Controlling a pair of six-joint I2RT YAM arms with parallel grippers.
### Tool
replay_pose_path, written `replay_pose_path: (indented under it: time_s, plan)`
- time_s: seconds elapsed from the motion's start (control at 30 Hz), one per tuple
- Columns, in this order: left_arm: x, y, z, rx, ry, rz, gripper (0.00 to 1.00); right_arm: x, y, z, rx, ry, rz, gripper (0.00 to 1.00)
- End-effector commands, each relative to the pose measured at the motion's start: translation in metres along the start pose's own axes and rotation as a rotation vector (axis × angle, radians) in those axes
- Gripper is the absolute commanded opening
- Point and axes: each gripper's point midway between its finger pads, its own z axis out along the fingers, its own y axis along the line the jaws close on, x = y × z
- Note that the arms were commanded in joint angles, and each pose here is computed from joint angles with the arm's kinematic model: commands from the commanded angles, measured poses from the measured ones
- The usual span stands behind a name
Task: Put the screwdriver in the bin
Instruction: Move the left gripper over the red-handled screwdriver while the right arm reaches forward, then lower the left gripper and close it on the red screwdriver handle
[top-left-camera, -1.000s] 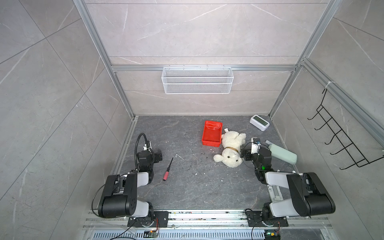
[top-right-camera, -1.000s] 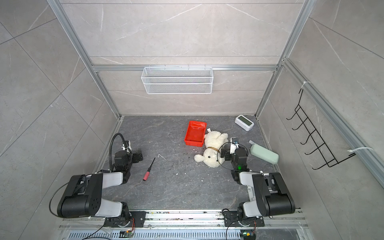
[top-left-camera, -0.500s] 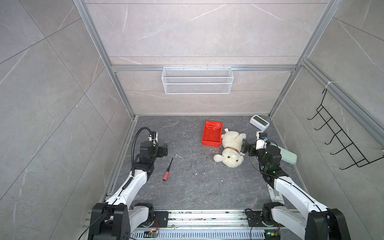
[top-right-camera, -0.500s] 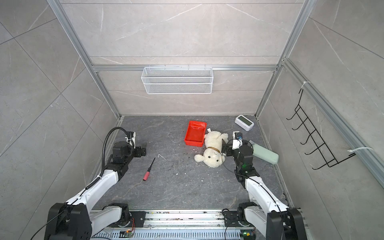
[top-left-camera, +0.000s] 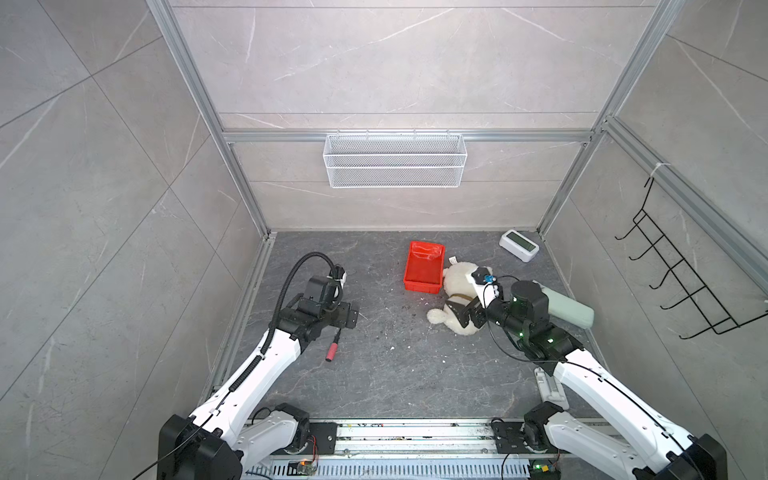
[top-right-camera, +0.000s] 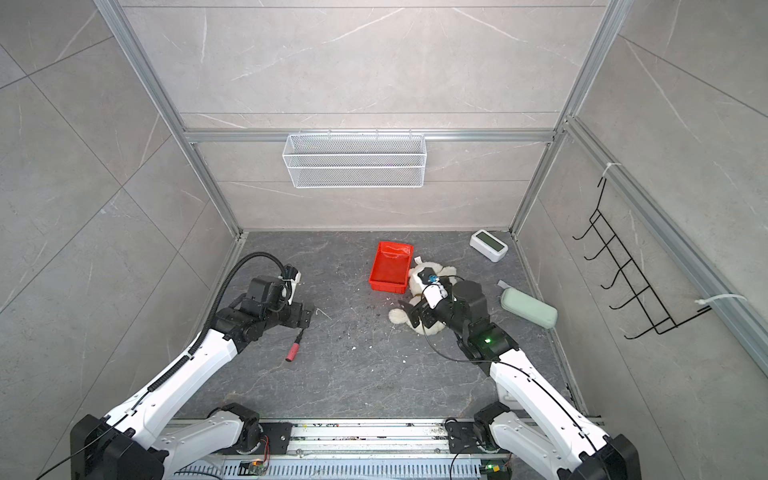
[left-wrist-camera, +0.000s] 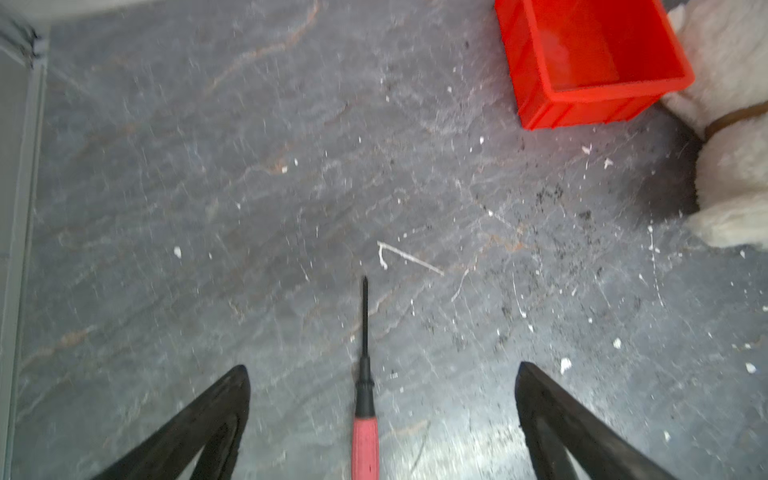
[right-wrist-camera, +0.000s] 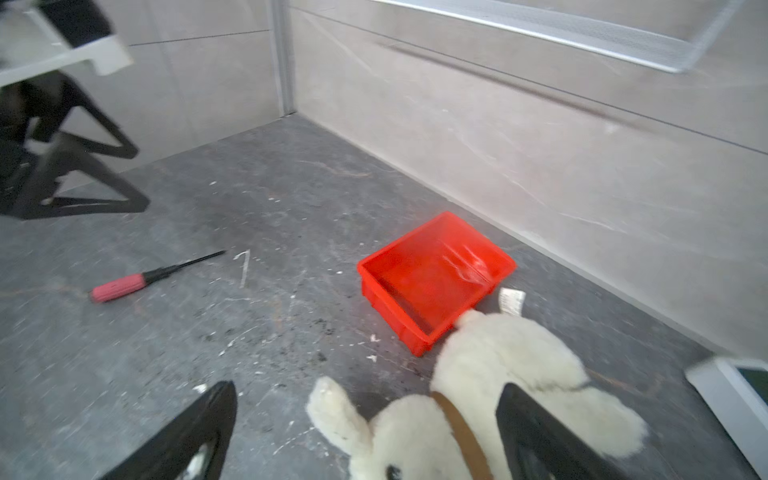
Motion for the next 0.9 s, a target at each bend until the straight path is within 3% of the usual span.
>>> replay_pose_path:
  time_s: [0.0,0.23,0.4,0.87]
  plan:
    - [0.031,0.009,-0.007,-0.057,0.164,-0.043,1.0,0.008,0.041,0.004,-0.16,0.078,-0.102,0.99]
    - [0.031,0.013,0.019,-0.086,0.253,0.09,1.0,0.008,0.101,0.023,-0.317,0.14,-0.284,0.99]
    - [0.059,0.017,0.033,-0.077,0.439,0.296,1.0,0.007,0.116,0.028,-0.359,0.14,-0.293,0.99]
    - [0.136,0.01,0.071,0.028,0.762,0.411,1.0,0.004,0.138,0.028,-0.441,0.144,-0.301,0.99]
